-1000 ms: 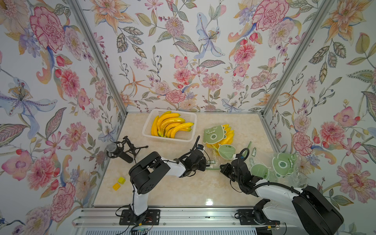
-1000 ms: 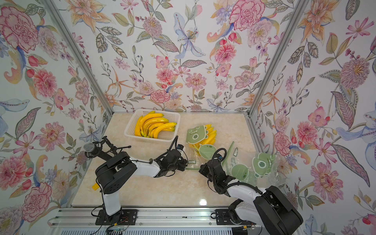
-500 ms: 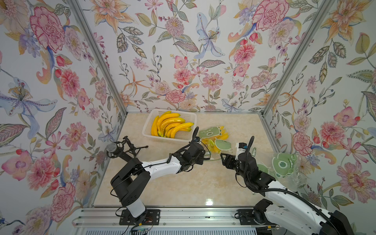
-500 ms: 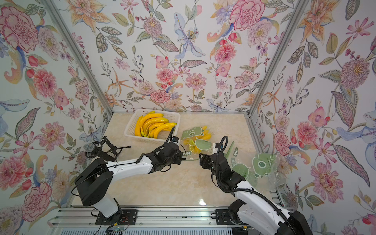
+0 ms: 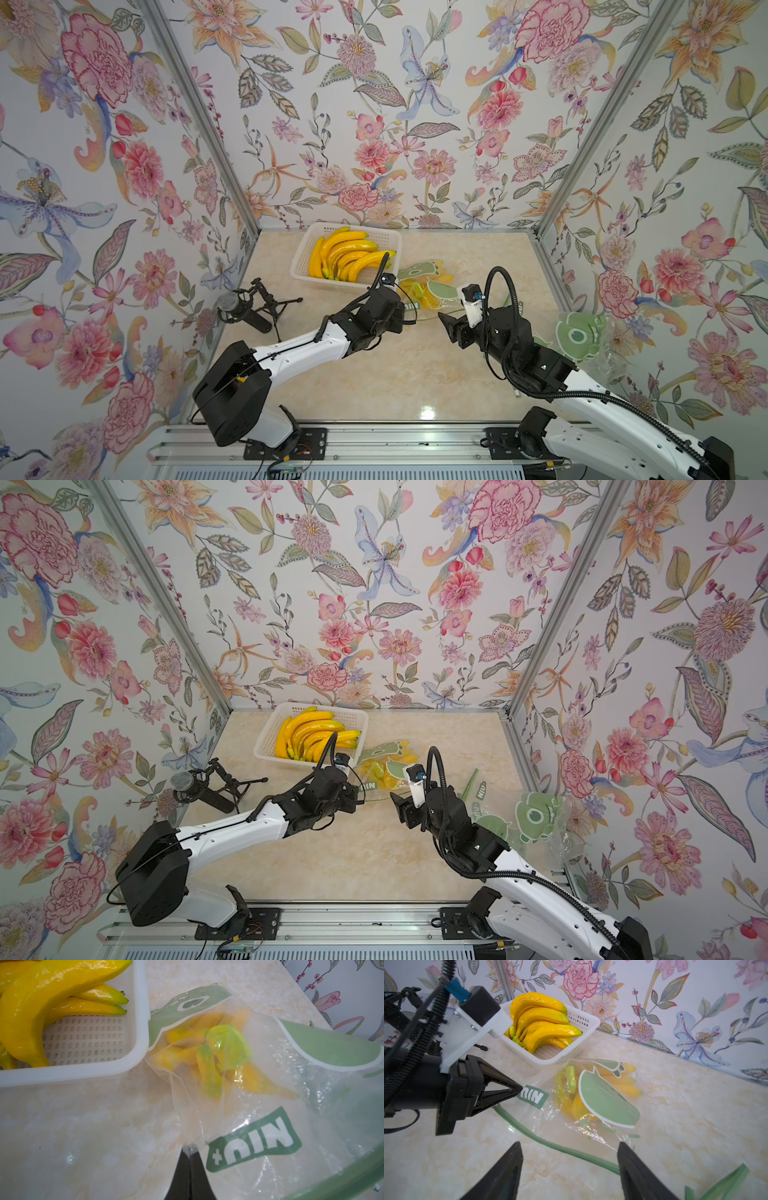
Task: Open the zip-top bag and take out the banana
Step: Adjust the zipper food storage bag at the center of the board, then unzip the zipper on the zipper food storage bag.
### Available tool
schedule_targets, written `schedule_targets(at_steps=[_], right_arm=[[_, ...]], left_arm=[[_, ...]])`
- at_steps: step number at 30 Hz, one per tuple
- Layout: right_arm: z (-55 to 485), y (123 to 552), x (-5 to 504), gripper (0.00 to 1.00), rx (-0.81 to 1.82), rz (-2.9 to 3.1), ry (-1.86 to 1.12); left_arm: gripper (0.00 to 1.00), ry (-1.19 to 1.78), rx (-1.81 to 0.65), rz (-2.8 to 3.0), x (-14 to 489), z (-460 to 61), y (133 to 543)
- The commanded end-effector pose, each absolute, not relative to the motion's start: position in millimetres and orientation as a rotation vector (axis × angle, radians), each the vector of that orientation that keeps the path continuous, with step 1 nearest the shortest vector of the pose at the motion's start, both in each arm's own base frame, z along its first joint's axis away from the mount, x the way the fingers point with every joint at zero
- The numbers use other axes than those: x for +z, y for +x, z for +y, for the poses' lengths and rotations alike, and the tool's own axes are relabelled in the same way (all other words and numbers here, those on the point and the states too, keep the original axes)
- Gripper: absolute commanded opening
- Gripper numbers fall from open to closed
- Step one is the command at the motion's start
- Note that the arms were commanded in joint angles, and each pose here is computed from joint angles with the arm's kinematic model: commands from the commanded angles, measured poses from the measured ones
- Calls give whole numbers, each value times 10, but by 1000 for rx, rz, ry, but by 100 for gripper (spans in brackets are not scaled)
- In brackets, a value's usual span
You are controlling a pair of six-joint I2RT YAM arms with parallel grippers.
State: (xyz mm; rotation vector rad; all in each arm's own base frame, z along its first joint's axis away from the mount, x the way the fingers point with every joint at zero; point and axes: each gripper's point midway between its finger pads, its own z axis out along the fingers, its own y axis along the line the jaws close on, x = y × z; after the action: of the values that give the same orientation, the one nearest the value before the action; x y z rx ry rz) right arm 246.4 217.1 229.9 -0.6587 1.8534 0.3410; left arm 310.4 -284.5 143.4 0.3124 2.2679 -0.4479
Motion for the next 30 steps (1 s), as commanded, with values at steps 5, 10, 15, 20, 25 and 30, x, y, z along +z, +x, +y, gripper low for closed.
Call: schedule_targets(at_steps=[5,10,15,20,25,30], right_arm=[[2712,2248,2077,76,254,1700,-1099],[2704,2360,2126,75,175,1637,-1068],[2648,2446,2218,78,62,1551,-1055],[2665,2504,2145,80,53,1530,-1106],[2653,2592,1963,66,66,1569,-1116],[2623,2668,1825,40,32,1606,-1119]], left_arm=[[0,328,-461,2223,1639,-2740,3105],[0,350,-480,2201,1712,-2738,3070],[0,357,-514,2179,1770,-2757,3039],[0,371,-531,2164,1811,-2785,3036],[0,372,-544,2152,1852,-2792,3031],[0,369,-580,2127,1962,-2853,3053]])
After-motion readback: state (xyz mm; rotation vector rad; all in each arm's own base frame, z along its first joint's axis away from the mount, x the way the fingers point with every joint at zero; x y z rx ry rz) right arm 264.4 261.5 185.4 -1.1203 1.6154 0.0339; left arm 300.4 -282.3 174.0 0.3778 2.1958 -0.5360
